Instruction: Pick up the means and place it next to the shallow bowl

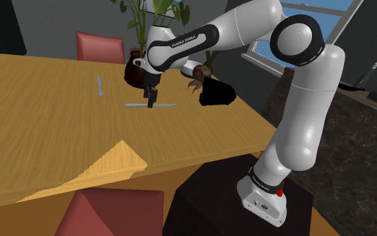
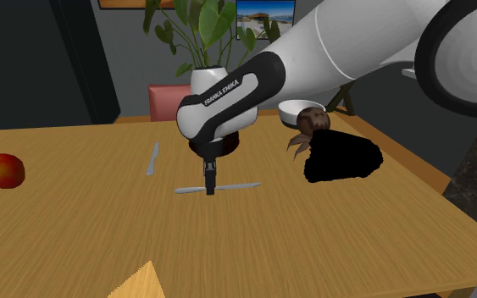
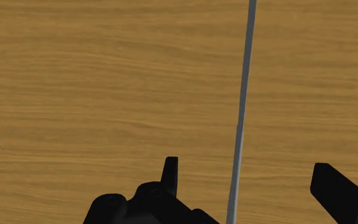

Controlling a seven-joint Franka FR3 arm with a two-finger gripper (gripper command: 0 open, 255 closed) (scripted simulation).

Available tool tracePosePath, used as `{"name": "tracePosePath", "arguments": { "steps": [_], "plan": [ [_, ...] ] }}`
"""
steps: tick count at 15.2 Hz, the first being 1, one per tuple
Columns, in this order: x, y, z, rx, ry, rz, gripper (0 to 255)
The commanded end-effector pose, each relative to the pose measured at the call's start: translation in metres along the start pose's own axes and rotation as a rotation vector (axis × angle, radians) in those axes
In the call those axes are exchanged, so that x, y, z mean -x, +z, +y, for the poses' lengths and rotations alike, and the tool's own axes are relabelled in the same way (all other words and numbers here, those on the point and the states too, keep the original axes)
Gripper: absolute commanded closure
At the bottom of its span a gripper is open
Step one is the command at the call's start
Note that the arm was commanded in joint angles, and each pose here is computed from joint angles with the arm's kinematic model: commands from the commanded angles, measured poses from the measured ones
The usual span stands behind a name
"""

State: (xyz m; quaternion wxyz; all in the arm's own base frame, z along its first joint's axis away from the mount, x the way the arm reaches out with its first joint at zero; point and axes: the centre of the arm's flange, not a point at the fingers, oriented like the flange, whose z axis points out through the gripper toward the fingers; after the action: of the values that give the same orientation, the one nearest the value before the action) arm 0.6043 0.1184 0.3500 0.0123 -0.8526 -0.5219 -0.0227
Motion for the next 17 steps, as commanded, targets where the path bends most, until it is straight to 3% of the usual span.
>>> {"name": "tracePosePath", "arguments": {
  "steps": [1, 6, 7, 17],
  "plan": [
    [0.0001, 0.002, 0.0008, 0.0, 0.0, 0.0, 0],
    [0.0001, 0.0019, 0.0008, 0.0, 0.0, 0.0, 0],
    [0.0001, 0.0019, 0.0008, 0.0, 0.0, 0.0, 255],
    [-0.0002, -0.0033, 0.0008, 0.0, 0.0, 0.0, 255]
  ]
}}
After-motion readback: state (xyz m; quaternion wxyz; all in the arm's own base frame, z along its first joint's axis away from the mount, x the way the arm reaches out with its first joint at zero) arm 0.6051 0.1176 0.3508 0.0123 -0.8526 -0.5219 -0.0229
